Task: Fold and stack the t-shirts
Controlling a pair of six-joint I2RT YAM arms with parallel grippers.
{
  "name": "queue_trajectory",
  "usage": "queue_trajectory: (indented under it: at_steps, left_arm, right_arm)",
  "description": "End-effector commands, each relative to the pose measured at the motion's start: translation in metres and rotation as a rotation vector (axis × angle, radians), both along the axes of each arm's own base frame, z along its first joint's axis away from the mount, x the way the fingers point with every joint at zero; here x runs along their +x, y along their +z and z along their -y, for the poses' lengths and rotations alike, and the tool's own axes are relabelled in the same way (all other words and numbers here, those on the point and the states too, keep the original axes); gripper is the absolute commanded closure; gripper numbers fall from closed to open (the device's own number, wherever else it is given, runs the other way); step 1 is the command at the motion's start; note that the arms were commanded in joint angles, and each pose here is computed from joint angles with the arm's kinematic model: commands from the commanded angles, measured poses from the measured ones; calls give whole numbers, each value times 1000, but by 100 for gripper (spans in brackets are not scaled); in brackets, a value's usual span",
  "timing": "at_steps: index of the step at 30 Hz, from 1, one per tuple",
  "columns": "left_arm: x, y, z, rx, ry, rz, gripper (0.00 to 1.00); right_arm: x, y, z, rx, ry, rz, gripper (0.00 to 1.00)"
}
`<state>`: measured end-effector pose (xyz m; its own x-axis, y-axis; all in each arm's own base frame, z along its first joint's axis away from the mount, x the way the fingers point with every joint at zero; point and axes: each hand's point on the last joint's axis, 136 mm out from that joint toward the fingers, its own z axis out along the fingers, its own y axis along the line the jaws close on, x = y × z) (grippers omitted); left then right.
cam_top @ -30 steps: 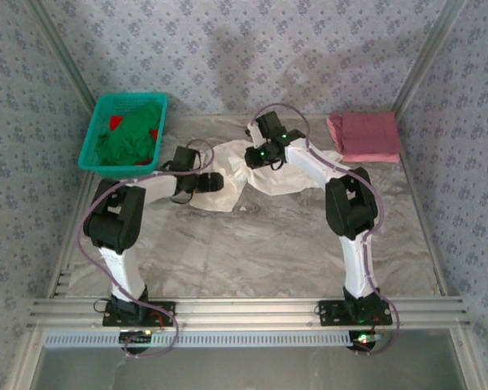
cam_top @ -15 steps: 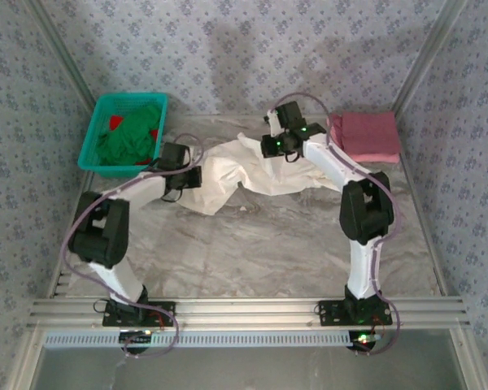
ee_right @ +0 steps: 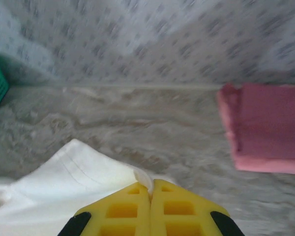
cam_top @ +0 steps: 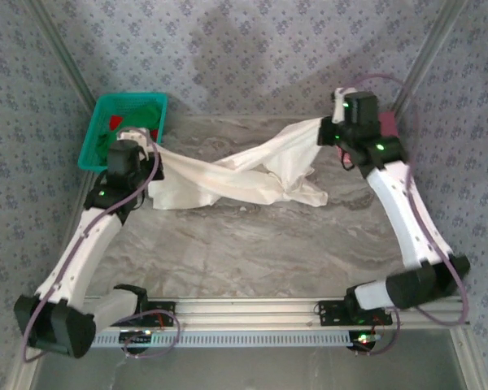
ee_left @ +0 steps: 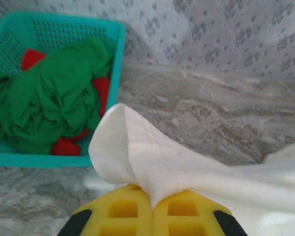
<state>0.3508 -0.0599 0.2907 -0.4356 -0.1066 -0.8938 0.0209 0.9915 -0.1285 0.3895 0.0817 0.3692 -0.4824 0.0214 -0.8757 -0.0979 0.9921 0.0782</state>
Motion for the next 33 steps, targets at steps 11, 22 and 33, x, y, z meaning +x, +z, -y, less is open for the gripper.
queue_trajectory:
  at_steps: [11, 22, 33]
  left_arm:
    - [-59, 77, -2, 47, -112, 244, 100]
    - [-35, 19, -4, 46, -67, 177, 100]
    - [-20, -41, -18, 86, 15, 87, 100]
  right_arm:
    - [-43, 70, 57, -97, -96, 170, 100]
    - [105, 57, 65, -34, -50, 121, 100]
    - [228, 40, 79, 87, -77, 194, 6]
